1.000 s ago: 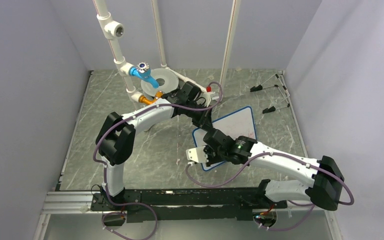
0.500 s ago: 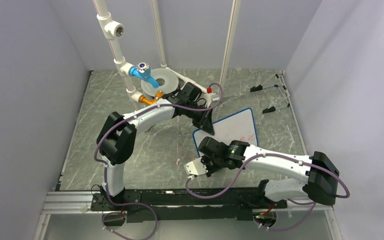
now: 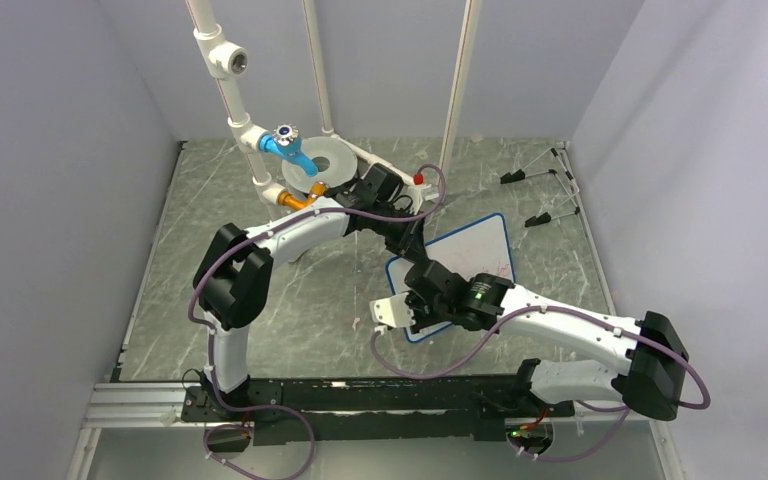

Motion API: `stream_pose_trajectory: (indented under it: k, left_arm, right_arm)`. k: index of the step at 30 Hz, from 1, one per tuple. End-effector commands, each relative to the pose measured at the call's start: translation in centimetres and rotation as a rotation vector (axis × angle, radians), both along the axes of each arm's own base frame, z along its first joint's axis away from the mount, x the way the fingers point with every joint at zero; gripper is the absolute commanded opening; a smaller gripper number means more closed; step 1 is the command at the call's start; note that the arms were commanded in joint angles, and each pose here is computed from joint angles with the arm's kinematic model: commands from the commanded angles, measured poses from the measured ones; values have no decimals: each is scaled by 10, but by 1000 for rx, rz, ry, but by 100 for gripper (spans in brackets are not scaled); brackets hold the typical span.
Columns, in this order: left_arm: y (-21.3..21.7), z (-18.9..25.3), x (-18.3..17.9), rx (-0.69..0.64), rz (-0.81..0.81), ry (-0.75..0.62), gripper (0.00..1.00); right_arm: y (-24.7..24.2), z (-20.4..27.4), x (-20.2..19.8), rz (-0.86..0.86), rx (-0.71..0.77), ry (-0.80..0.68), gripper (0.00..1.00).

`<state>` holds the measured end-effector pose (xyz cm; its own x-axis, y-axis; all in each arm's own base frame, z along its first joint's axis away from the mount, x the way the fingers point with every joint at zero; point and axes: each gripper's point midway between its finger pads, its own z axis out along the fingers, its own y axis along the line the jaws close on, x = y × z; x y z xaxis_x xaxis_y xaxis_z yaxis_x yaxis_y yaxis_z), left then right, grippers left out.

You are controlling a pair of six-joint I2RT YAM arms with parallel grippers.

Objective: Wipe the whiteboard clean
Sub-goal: Erase the whiteboard at the center of the board.

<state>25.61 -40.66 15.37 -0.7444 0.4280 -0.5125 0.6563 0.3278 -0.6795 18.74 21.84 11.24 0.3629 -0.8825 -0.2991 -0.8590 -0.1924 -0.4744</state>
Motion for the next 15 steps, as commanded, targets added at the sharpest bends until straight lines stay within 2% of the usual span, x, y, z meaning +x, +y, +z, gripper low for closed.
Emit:
stream_pose_trajectory:
  k: [1, 5, 9, 12, 15]
  left_arm:
    - [-6, 21, -13, -42, -34, 38, 0]
    - [-6, 21, -13, -41, -35, 39, 0]
    - [-7, 21, -12, -45, -35, 41, 0]
    - [-7, 21, -12, -44, -37, 39, 0]
    - [-7, 21, -13, -43, -37, 41, 0]
  right_arm:
    - [-5, -11, -10, 73, -43, 25, 0]
    - [-23, -36, -35, 150, -157, 122, 0]
    - [-23, -40, -43, 164, -158, 166, 0]
    - [-16, -33, -29, 101, -128, 111, 0]
    - [7, 0, -3, 26, 27, -14, 0]
